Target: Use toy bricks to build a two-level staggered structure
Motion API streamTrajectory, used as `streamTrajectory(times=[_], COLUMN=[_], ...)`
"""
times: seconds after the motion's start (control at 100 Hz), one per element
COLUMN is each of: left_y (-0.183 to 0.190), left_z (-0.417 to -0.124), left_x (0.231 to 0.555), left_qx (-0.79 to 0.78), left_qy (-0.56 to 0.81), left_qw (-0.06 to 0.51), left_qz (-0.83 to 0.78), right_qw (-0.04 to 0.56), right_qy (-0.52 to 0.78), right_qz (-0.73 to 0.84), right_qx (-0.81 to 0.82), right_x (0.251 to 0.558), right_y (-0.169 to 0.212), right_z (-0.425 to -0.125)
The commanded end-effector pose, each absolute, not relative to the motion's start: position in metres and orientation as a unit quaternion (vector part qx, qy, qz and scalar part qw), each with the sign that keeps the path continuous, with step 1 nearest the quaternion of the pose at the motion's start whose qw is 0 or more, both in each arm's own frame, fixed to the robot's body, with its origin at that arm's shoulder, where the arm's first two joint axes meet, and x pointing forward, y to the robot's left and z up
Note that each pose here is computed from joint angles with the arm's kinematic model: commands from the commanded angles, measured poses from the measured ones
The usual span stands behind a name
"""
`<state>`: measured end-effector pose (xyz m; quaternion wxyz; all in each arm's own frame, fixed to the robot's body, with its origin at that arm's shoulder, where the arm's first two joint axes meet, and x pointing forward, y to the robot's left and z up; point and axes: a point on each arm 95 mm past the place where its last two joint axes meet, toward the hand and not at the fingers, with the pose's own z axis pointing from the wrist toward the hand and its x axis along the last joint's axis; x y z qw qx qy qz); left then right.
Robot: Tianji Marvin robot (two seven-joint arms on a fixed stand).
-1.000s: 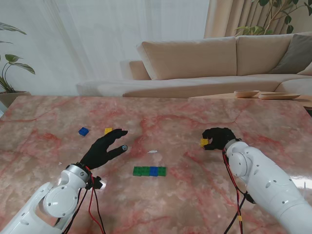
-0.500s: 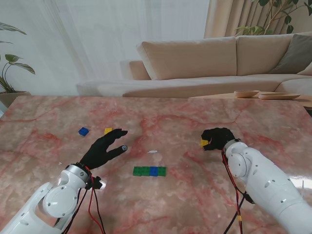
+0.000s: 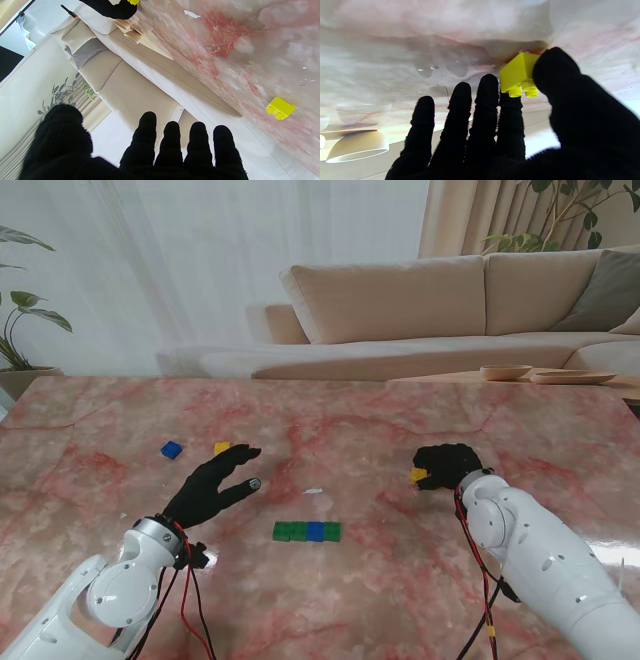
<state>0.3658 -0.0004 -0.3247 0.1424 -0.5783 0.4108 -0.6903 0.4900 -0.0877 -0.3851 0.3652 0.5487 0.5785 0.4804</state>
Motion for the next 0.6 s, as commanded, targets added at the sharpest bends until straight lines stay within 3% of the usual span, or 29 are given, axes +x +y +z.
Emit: streamTrajectory(times=[0.0, 0.59], left_y=[-0.002, -0.002], left_z=[-0.326, -0.329], left_x=[0.364, 0.363], left_qx=[-0.579, -0.585], left_qy=[0.410, 0.406], left_qw=[0.140, 0.137], left_qz=[-0.691, -0.688], right_qw=[0.359, 0.371], right_qy=[0.587, 0.562], right_qz=[0.474, 0.514], right_qx=[0.550, 0.531], right_x=[0.481, 0.436], right_y=[-0.083, -0.027], right_z=[-0.392, -0.350])
